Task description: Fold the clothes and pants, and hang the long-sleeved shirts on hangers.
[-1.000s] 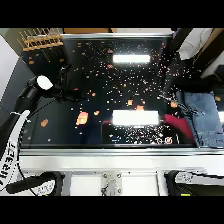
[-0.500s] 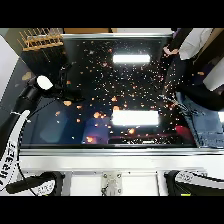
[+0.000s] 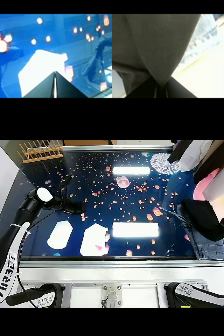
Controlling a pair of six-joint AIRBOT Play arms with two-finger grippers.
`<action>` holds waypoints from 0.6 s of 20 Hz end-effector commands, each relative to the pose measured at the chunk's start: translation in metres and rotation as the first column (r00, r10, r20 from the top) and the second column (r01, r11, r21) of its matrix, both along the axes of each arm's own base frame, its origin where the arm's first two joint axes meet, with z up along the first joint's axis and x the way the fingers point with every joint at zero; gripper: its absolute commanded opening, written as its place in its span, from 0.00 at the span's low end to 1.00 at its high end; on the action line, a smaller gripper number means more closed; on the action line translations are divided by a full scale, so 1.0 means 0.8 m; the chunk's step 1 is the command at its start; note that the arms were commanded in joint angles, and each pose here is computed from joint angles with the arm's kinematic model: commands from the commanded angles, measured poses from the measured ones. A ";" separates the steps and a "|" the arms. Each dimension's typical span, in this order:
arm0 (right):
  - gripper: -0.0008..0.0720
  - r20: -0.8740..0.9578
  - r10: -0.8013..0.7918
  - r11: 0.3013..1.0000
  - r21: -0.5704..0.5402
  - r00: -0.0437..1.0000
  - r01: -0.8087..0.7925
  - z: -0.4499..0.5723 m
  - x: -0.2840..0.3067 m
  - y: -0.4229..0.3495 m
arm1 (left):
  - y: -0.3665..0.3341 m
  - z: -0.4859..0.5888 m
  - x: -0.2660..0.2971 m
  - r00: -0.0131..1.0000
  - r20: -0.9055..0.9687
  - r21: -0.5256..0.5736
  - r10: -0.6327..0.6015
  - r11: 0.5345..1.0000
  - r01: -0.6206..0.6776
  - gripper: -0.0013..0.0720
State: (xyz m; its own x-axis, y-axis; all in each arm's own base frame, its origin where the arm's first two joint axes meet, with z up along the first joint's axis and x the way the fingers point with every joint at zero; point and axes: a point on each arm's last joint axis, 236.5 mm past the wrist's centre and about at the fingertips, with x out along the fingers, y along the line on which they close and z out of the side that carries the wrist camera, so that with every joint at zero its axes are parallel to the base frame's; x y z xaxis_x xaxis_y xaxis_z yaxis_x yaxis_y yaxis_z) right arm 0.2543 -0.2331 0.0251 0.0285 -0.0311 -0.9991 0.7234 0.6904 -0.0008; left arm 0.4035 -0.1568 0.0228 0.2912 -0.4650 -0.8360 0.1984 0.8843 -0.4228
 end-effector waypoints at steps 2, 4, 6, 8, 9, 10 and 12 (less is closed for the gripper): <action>0.03 -0.043 -0.009 1.000 -0.004 0.999 0.009 -0.012 -0.014 0.000 | 0.000 0.000 0.000 1.000 0.000 0.001 0.000 1.000 0.000 0.03; 0.03 -0.057 -0.009 1.000 -0.016 0.998 0.008 -0.012 -0.018 -0.004 | 0.000 0.000 0.000 1.000 0.000 0.001 0.000 1.000 0.000 0.03; 0.03 -0.067 -0.010 1.000 -0.016 0.998 0.009 -0.012 -0.021 -0.004 | 0.000 0.000 0.000 1.000 0.000 0.001 0.000 1.000 0.000 0.03; 0.03 -0.073 -0.009 1.000 -0.019 0.997 0.008 -0.012 -0.023 -0.005 | 0.000 0.000 0.000 1.000 0.000 0.001 0.000 1.000 0.000 0.03; 0.04 -0.075 -0.009 1.000 -0.019 0.997 0.008 -0.012 -0.023 -0.005 | 0.000 0.000 0.000 1.000 0.000 0.001 0.000 1.000 0.000 0.03; 0.04 -0.078 -0.009 1.000 -0.016 0.997 0.008 -0.012 -0.024 -0.004 | 0.000 0.000 0.000 1.000 0.000 0.001 0.000 1.000 0.000 0.03; 0.04 -0.080 -0.010 1.000 -0.014 0.997 0.008 -0.012 -0.025 -0.003 | 0.000 0.000 0.000 1.000 0.000 0.001 0.000 1.000 0.000 0.03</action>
